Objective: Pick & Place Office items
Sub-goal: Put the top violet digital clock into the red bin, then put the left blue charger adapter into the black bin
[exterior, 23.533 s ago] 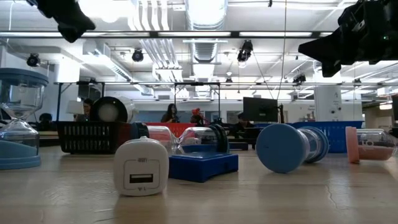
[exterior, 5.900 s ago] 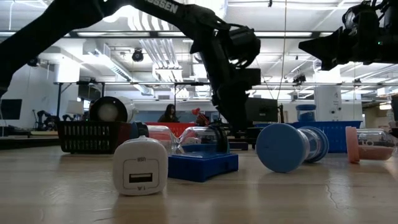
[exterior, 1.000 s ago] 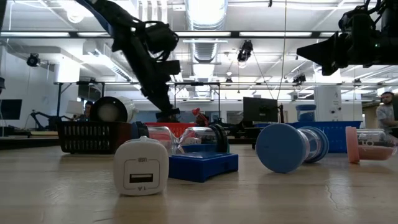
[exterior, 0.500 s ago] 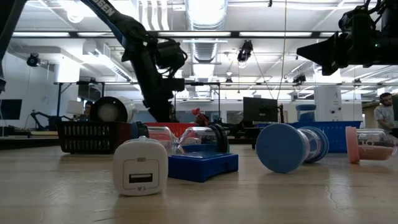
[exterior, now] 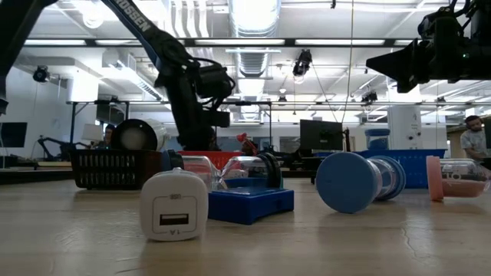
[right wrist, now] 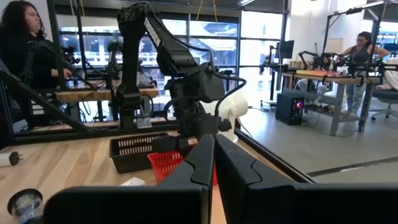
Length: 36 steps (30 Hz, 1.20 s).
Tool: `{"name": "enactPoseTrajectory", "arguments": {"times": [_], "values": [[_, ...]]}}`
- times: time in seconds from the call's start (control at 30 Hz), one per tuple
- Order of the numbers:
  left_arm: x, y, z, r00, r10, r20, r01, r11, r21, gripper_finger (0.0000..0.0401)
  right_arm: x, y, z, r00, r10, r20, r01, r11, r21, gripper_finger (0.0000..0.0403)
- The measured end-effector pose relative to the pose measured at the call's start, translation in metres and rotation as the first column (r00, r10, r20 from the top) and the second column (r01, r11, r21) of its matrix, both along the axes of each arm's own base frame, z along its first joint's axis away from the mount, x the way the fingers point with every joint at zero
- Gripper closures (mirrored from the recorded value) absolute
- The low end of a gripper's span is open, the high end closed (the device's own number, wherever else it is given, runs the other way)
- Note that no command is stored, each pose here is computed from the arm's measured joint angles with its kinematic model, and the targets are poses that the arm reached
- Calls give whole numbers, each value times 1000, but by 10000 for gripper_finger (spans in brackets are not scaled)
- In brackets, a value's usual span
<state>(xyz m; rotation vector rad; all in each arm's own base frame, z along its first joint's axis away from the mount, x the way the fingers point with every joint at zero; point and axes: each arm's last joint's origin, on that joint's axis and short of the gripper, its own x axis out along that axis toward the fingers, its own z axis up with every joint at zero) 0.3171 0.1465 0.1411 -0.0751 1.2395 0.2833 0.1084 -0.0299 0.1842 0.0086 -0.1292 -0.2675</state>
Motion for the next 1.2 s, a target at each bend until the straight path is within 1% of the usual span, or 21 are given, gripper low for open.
{"name": "enactPoseTrajectory", "arguments": {"times": [0.2, 0.23, 0.3, 0.47, 0.57, 0.63, 0.7, 0.8, 0.87, 0.9, 0.97, 1.03, 1.13, 1.2], "values": [[-1, 0, -1, 1000, 8, -10, -8, 1000, -8, 250, 0, 0, 0, 1000, 0, 0, 0, 1000, 0, 390], [-2, 0, -1, 1000, 10, -15, -10, 1000, -10, 243, 0, 0, 0, 1000, 1, 0, -1, 1000, 0, 390], [-1, -1, 1, 1000, 12, -10, -12, 1000, -10, 207, 0, 0, 0, 1000, 1, -1, -1, 1000, 1, 390], [0, -1, 8, 1000, 10, -12, -10, 1000, -10, 93, 0, 0, 0, 1000, 1, -1, -1, 1000, 1, 390], [-1, -1, 28, 1000, 2, -8, -2, 1000, -6, 51, 0, 0, 0, 1000, 1, -1, -1, 1000, 0, 390], [-6, -4, 50, 1000, -7, 24, 7, 1000, -16, 39, 0, 0, 0, 1000, 1, -1, -1, 1000, 1, 390], [-15, -11, 76, 996, -28, 86, 31, 999, -30, 37, 0, 0, 0, 1000, 1, -1, -1, 1000, 0, 390], [-38, -25, 119, 975, -77, 208, 78, 997, -1, 50, 0, 0, 0, 1000, 1, -1, -1, 1000, 1, 390], [-58, -35, 144, 946, -104, 306, 101, 995, 25, 71, 0, 0, 0, 1000, 1, -1, -1, 1000, 1, 390], [-68, -40, 155, 924, -120, 364, 114, 993, 38, 86, 0, 0, 0, 1000, 1, -1, -1, 1000, 2, 390], [-89, -51, 173, 856, -160, 492, 144, 987, 70, 122, 0, 0, 0, 1000, 2, 0, -2, 1000, 6, 390], [-110, -62, 183, 767, -196, 610, 165, 980, 108, 165, 0, 0, 0, 1000, 2, 0, -2, 1000, 6, 390], [-138, -75, 182, 645, -199, 738, 133, 980, 148, 240, 0, 0, -1, 1000, 4, 0, -4, 1000, 24, 390], [-155, -82, 175, 581, -202, 788, 107, 979, 172, 293, 0, 0, -1, 1000, 4, -2, -4, 1000, 27, 390]]}}
